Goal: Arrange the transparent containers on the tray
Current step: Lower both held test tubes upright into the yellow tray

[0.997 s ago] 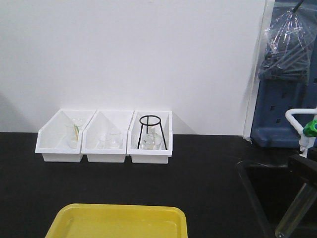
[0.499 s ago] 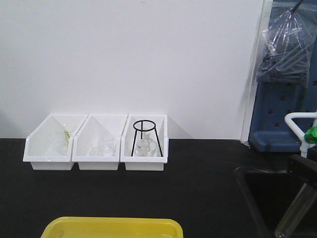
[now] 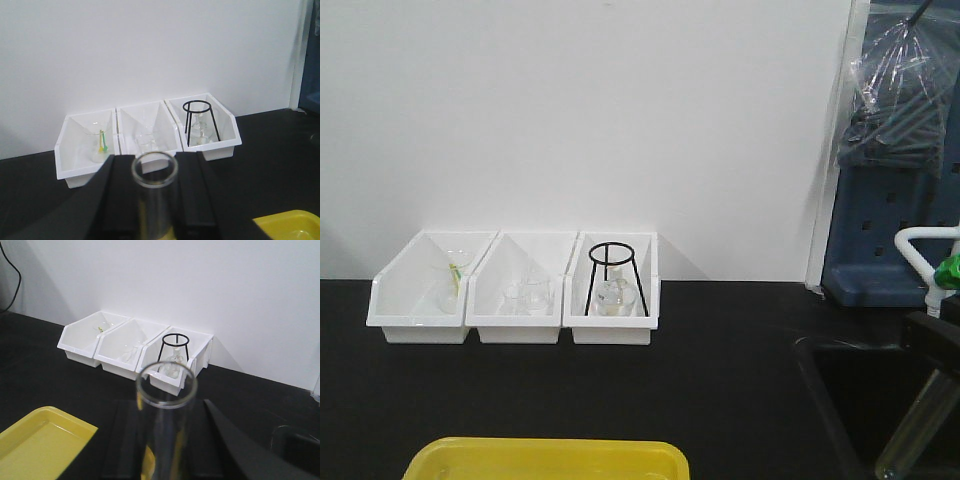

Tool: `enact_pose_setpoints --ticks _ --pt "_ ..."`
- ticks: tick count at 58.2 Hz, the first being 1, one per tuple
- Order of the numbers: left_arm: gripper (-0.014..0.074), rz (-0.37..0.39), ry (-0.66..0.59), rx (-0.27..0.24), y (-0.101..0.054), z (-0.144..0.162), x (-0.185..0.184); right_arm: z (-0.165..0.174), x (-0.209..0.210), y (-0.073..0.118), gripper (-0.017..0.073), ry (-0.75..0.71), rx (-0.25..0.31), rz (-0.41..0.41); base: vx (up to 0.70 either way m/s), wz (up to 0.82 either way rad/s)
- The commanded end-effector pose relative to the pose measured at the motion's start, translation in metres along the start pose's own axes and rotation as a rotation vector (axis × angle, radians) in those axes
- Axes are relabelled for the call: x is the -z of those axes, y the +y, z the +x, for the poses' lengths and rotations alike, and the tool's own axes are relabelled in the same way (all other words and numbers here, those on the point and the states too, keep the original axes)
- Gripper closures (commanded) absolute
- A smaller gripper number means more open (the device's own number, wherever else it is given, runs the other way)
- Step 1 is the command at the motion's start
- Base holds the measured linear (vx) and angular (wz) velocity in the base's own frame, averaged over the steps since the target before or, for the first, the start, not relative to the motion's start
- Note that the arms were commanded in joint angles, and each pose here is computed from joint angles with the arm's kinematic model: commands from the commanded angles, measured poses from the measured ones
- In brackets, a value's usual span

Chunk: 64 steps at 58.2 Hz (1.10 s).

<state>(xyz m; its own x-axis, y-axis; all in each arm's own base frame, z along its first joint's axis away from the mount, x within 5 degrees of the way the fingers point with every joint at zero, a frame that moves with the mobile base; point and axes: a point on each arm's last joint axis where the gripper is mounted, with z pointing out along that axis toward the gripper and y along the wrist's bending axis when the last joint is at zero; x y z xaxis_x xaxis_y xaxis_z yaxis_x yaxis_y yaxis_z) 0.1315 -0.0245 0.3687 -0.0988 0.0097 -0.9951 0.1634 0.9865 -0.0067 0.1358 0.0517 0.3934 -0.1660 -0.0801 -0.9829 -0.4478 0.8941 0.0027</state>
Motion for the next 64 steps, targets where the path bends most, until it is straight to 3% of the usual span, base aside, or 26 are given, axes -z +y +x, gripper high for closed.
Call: enact_pose_setpoints --ticks 1,18,34,42,44,50,53,58,64 --pt "0.0531 0.027 -0.114 0.010 -0.002 -0.019 0.004 -0.015 0.004 -0.003 0.0442 -0.090 -0.002 0.039 0.00 0.00" --pt "0.0531 0.027 -0.114 0.010 -0.002 -0.019 0.004 -0.015 0.004 -0.003 0.0442 -0.094 -0.013 0.036 0.00 0.00" --pt "0.0530 0.013 -0.001 0.019 -0.002 -0.007 -0.011 -0.014 -0.008 -0.002 0.0442 -0.088 -0.166 -0.019 0.00 0.00" --pt "0.0527 0.040 0.068 0.122 -0.007 0.003 -0.039 0.003 -0.045 -0.005 0.0442 0.070 -0.258 -0.077 0.00 0.00" --pt "0.0527 0.043 0.095 0.127 -0.008 0.008 -0.047 0.009 -0.056 -0.005 0.0442 0.114 -0.294 -0.095 0.00 0.00" --pt "0.0525 0.067 0.189 0.075 -0.014 0.023 -0.069 0.027 -0.089 -0.004 0.0442 0.222 -0.378 -0.148 0.00 0.00" --pt "0.0525 0.089 0.238 0.063 -0.020 0.032 -0.080 0.035 -0.106 0.000 0.0442 0.259 -0.380 -0.179 0.00 0.00" --pt "0.0522 0.121 0.313 0.087 -0.031 0.044 -0.098 0.044 -0.133 0.014 0.0442 0.287 -0.353 -0.237 0.00 0.00" --pt "0.0519 0.141 0.381 0.091 -0.041 0.054 -0.119 0.052 -0.165 0.034 0.0442 0.286 -0.354 -0.253 0.00 0.00"
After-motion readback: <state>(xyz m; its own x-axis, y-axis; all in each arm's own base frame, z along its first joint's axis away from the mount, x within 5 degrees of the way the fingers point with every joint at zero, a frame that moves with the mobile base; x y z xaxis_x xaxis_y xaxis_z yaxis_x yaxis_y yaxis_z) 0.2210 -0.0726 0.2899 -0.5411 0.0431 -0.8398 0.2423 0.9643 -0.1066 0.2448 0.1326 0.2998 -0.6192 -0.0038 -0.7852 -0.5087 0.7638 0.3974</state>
